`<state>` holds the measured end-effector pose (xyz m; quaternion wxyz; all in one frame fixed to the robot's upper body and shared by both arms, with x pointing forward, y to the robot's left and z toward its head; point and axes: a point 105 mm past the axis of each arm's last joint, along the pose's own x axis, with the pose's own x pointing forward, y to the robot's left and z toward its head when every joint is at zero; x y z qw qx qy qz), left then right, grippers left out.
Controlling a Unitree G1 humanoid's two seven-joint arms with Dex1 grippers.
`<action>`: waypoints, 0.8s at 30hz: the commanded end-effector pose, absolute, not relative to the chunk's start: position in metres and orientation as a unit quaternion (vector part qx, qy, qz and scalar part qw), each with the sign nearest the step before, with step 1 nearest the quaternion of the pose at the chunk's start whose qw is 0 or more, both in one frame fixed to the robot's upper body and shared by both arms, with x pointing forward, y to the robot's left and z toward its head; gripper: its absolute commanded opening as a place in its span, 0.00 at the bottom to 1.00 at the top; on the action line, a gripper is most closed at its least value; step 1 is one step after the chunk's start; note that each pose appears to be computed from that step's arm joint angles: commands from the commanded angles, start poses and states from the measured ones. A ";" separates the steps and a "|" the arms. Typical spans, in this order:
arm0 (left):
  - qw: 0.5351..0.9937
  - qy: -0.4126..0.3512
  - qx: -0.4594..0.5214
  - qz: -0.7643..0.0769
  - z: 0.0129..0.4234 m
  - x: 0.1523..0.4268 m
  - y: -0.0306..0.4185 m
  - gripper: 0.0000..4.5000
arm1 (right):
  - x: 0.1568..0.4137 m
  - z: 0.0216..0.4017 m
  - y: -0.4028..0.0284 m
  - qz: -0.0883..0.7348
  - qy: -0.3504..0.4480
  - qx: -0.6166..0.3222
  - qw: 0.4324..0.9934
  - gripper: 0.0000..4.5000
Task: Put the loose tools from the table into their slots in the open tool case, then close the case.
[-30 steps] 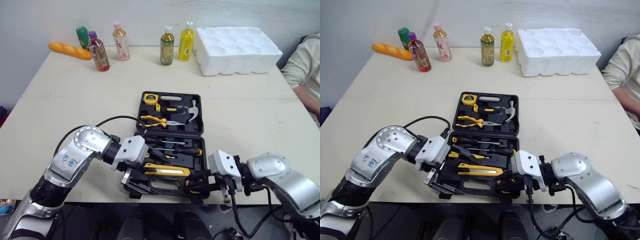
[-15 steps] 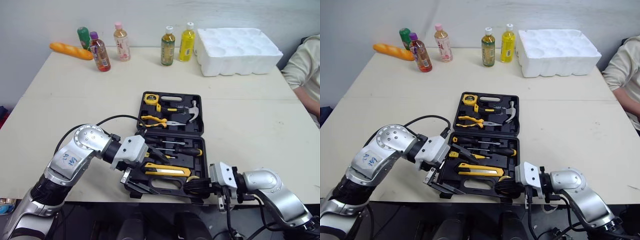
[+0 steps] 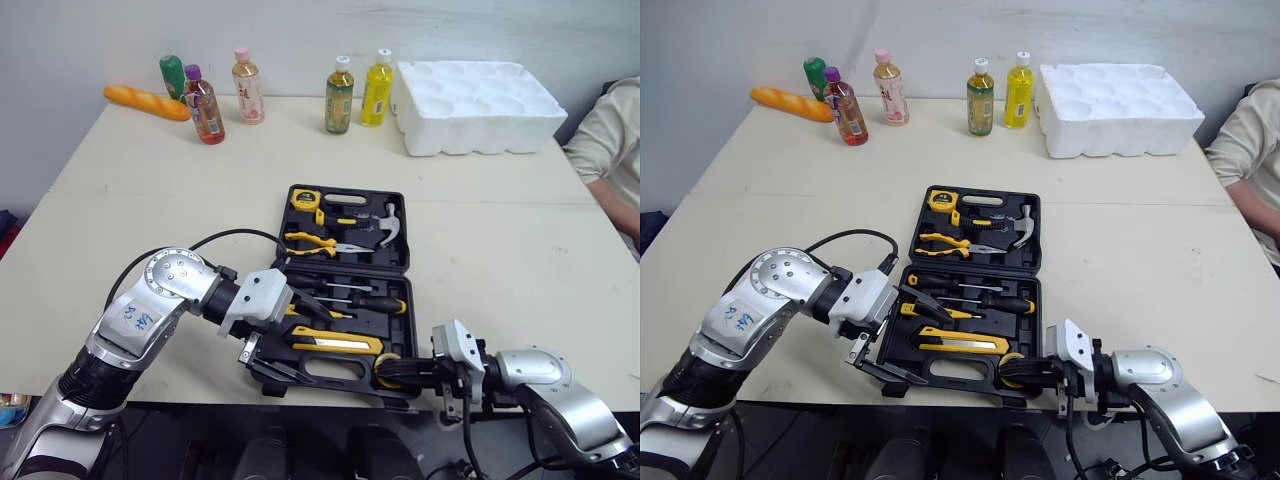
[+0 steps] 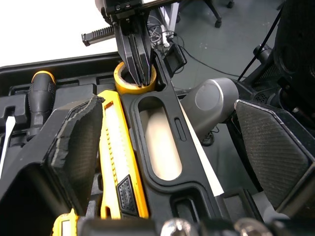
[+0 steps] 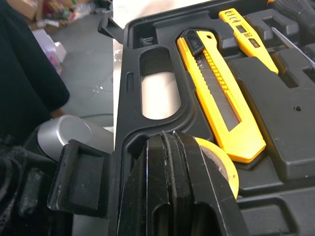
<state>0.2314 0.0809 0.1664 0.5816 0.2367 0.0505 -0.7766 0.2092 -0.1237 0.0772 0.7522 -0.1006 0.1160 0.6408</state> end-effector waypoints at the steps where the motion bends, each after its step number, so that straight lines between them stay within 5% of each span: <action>1: 0.584 0.038 0.248 -0.772 0.172 0.234 0.081 1.00 | 0.203 0.045 -0.137 0.614 0.208 -0.129 0.750 0.01; 6: 0.605 0.049 0.240 -0.758 0.168 0.241 0.086 1.00 | 0.204 0.077 -0.132 0.618 0.177 -0.132 0.754 0.01; 12: 0.708 0.057 0.190 -0.678 0.177 0.267 0.122 1.00 | 0.236 0.147 -0.153 0.551 0.118 -0.112 0.818 0.01; 15: 0.763 0.069 0.175 -0.618 0.174 0.287 0.151 0.81 | 0.261 0.154 -0.175 0.488 0.122 -0.154 0.850 0.00; 22: 0.821 0.114 0.202 -0.522 0.149 0.324 0.196 0.08 | 0.308 0.139 -0.196 0.400 0.158 -0.220 0.876 0.00; 24: 0.827 0.133 0.220 -0.500 0.137 0.334 0.203 0.01 | 0.317 0.134 -0.188 0.402 0.162 -0.234 0.871 0.00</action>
